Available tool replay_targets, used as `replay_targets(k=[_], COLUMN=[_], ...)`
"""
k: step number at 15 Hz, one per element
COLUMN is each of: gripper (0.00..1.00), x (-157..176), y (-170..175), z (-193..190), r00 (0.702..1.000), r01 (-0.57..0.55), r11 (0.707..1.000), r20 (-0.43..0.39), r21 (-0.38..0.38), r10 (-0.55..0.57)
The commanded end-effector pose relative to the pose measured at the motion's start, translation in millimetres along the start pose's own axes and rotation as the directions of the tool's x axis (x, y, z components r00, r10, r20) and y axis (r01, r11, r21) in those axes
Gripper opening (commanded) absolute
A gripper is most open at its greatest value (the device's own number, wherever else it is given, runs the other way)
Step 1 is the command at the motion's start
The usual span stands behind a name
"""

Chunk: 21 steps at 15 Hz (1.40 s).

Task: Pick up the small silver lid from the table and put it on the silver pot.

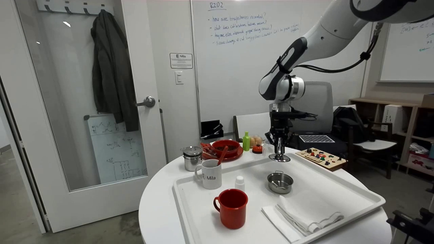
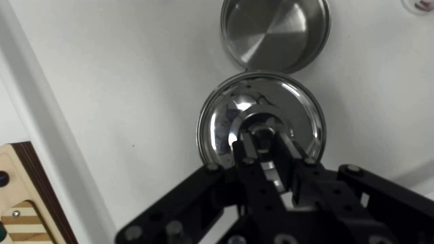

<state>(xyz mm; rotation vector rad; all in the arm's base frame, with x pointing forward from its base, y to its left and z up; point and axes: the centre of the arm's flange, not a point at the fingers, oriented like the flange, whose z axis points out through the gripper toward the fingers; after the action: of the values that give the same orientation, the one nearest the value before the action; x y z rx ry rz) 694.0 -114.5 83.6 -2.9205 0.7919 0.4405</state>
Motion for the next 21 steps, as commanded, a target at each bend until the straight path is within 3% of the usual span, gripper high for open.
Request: replay_targets(k=[1,6,12,21], gripper=[0.05,0.05,0.05,0.05], x=[-49,-79,-107,-126], y=[-15,-33,-31,-57], z=[-15,-10,6,41], r00=[0.991,0.974,0.976,0.992], r01=[0.12,0.203,0.183,0.12], r11=[0.993,0.979,0.983,0.993], r20=[0.06,0.102,0.118,0.04], r21=[-0.024,-0.019,-0.007,-0.02], r10=[-0.118,-0.201,-0.181,-0.119])
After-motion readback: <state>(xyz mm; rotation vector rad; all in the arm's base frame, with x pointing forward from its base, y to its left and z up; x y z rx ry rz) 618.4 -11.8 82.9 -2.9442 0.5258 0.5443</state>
